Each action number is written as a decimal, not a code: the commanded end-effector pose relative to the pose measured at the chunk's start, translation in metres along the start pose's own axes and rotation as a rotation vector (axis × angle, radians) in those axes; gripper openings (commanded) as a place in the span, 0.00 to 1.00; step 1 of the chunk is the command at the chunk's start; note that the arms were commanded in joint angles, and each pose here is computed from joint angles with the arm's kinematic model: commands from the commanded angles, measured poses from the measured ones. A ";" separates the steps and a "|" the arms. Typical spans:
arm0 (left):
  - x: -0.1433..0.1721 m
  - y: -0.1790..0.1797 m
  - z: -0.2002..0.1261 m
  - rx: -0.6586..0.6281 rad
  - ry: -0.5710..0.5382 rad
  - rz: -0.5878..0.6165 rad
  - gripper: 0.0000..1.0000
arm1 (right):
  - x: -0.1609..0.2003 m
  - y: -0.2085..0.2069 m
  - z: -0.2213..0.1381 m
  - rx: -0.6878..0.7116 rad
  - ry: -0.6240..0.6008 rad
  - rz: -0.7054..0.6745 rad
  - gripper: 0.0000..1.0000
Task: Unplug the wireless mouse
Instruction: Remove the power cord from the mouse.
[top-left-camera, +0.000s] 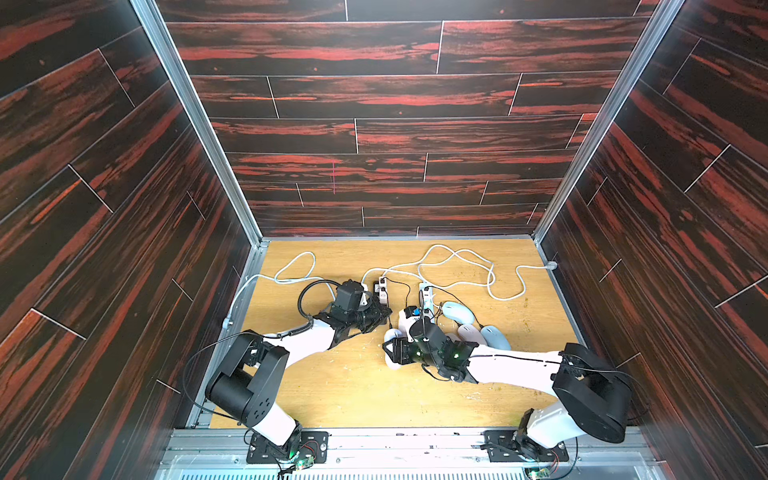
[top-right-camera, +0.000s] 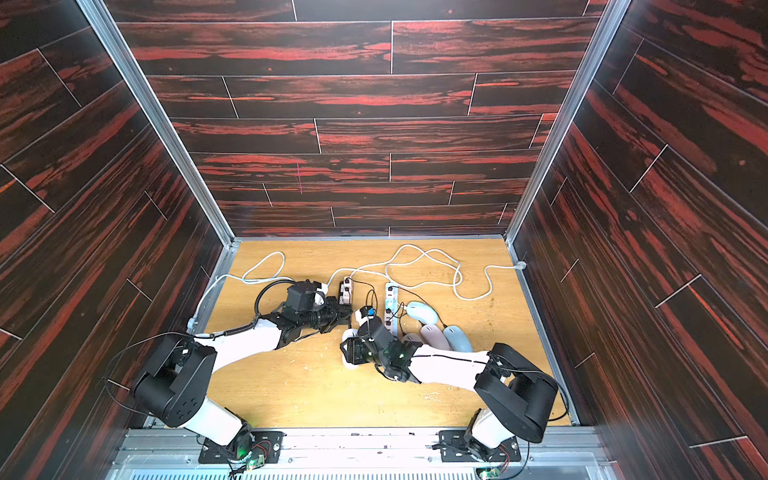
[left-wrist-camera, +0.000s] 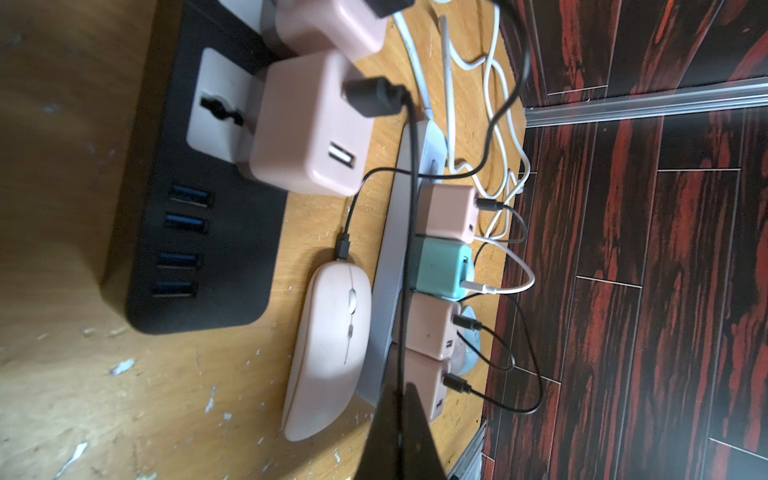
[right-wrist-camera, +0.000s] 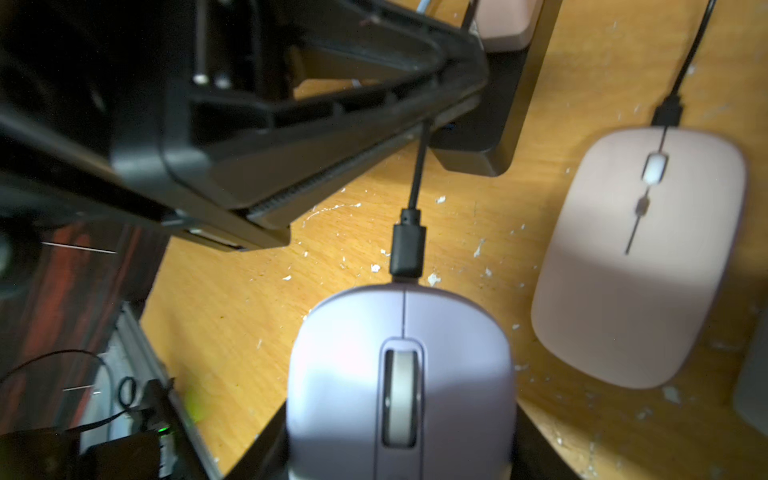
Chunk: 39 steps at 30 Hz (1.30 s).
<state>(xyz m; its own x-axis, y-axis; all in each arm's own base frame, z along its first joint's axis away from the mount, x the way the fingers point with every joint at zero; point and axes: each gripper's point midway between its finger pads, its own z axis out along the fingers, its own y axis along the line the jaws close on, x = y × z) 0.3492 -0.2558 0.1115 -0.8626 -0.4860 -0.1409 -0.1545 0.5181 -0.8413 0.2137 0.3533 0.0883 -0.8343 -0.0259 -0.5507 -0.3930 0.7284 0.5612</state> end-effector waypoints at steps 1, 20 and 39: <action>-0.084 -0.038 -0.036 0.099 -0.346 0.055 0.00 | 0.076 0.017 -0.011 -0.093 0.305 -0.022 0.00; -0.084 -0.045 -0.040 0.117 -0.342 0.071 0.00 | 0.112 0.004 -0.008 0.105 0.445 -0.050 0.00; -0.081 -0.048 -0.044 0.142 -0.337 0.085 0.00 | 0.105 -0.001 -0.014 0.090 0.334 -0.137 0.00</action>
<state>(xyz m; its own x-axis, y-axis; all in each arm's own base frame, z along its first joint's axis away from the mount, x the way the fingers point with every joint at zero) 0.3330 -0.2515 0.1119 -0.8828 -0.4556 -0.1140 -0.1589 0.5181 -0.8404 0.1970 0.3539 0.0839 -0.7740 -0.1270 -0.6204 -0.4483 0.8017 0.3952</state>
